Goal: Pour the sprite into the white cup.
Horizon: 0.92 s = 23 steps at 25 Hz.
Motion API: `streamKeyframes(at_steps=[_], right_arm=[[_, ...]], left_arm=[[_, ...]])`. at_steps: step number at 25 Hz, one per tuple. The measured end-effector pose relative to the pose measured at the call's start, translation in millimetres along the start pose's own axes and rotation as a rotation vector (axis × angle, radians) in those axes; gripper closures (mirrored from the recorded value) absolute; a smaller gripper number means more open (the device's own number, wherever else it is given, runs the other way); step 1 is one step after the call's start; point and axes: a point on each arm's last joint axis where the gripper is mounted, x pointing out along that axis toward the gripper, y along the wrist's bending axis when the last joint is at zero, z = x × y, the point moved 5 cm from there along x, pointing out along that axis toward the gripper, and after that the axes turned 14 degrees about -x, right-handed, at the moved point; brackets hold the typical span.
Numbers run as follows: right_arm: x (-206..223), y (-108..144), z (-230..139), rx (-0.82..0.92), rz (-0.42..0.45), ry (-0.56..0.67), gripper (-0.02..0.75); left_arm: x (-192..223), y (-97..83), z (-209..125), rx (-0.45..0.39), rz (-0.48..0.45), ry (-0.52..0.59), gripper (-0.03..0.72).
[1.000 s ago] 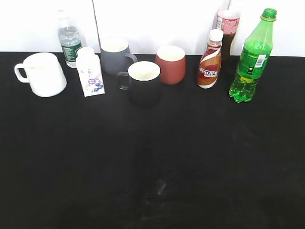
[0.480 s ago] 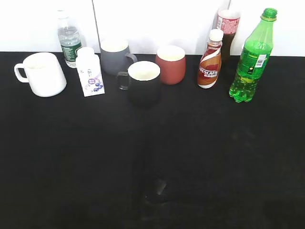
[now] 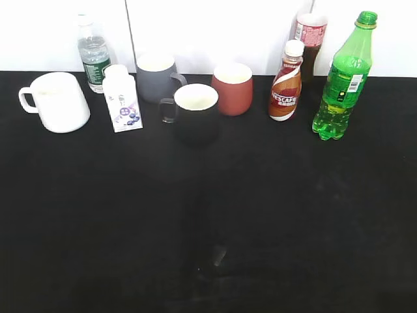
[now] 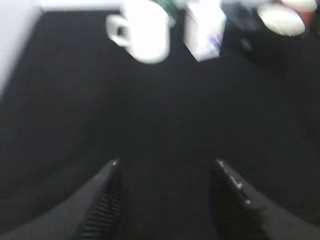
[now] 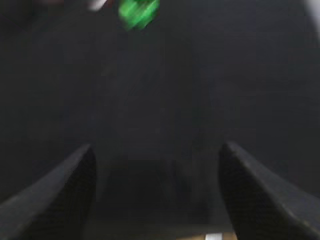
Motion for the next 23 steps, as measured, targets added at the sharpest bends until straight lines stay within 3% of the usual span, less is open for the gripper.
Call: streamKeyframes(at_steps=[8,15,23], right_arm=[[-0.4,0.1,-0.7,0.002,-0.004,-0.001,0.172],[-0.4,0.1,-0.7,0.002,-0.004,-0.001,0.172],[-0.4,0.1,-0.7,0.002,-0.004,-0.001,0.172]], left_arm=[[-4.6,1.2,-0.6,-0.015,0.020,-0.039,0.340],[-4.6,1.2,-0.6,-0.015,0.020,-0.039,0.452],[-4.6,1.2,-0.6,-0.015,0.020,-0.039,0.460]])
